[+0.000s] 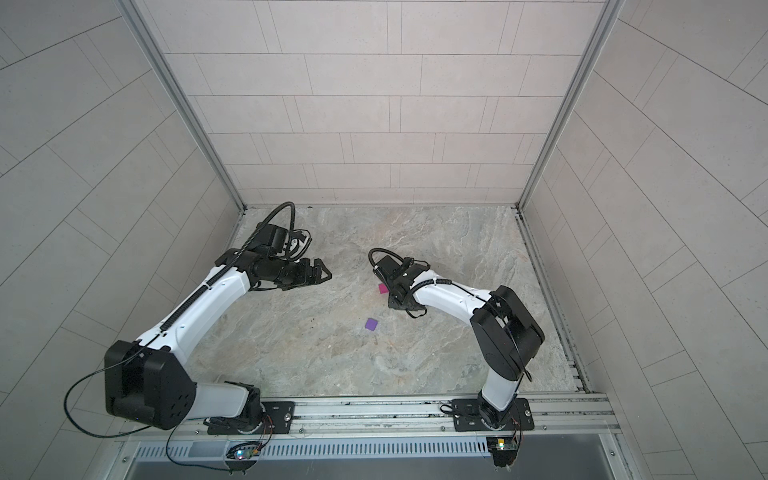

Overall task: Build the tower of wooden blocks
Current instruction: 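Lift the wood cube with the right gripper and carry it over the stack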

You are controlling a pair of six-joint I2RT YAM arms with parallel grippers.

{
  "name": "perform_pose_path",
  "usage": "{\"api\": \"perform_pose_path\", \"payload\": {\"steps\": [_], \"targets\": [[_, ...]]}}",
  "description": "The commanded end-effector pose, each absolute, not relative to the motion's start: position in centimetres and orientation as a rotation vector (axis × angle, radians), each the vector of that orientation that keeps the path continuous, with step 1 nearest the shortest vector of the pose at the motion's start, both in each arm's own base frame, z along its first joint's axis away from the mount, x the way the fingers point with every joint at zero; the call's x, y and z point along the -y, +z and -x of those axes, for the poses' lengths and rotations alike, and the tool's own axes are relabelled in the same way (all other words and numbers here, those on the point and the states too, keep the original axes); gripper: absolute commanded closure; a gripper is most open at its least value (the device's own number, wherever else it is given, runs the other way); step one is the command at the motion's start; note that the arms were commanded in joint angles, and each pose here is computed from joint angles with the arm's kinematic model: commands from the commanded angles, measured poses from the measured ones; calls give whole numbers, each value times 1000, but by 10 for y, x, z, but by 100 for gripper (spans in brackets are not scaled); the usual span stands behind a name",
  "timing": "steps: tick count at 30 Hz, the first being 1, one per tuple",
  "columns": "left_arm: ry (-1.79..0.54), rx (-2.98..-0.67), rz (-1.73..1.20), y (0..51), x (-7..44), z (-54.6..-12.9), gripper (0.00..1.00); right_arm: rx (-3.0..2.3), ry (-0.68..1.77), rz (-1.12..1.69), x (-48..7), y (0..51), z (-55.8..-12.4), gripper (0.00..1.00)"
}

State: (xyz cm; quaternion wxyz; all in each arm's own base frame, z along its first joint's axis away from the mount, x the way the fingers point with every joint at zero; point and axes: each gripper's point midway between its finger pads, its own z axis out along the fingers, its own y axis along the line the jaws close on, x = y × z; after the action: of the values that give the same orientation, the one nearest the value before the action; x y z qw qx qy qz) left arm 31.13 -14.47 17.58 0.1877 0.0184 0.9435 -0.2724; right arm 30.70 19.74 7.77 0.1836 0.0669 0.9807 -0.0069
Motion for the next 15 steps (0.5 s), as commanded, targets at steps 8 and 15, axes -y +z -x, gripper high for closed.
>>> {"api": "perform_pose_path", "payload": {"steps": [8, 15], "targets": [[-745, -2667, -42, 173, 140, -308, 8, -2770, -49, -182, -176, 121, -319, 81], [-747, -2667, -42, 173, 140, -308, 8, -2763, -18, -232, -162, 139, -338, 81]]}}
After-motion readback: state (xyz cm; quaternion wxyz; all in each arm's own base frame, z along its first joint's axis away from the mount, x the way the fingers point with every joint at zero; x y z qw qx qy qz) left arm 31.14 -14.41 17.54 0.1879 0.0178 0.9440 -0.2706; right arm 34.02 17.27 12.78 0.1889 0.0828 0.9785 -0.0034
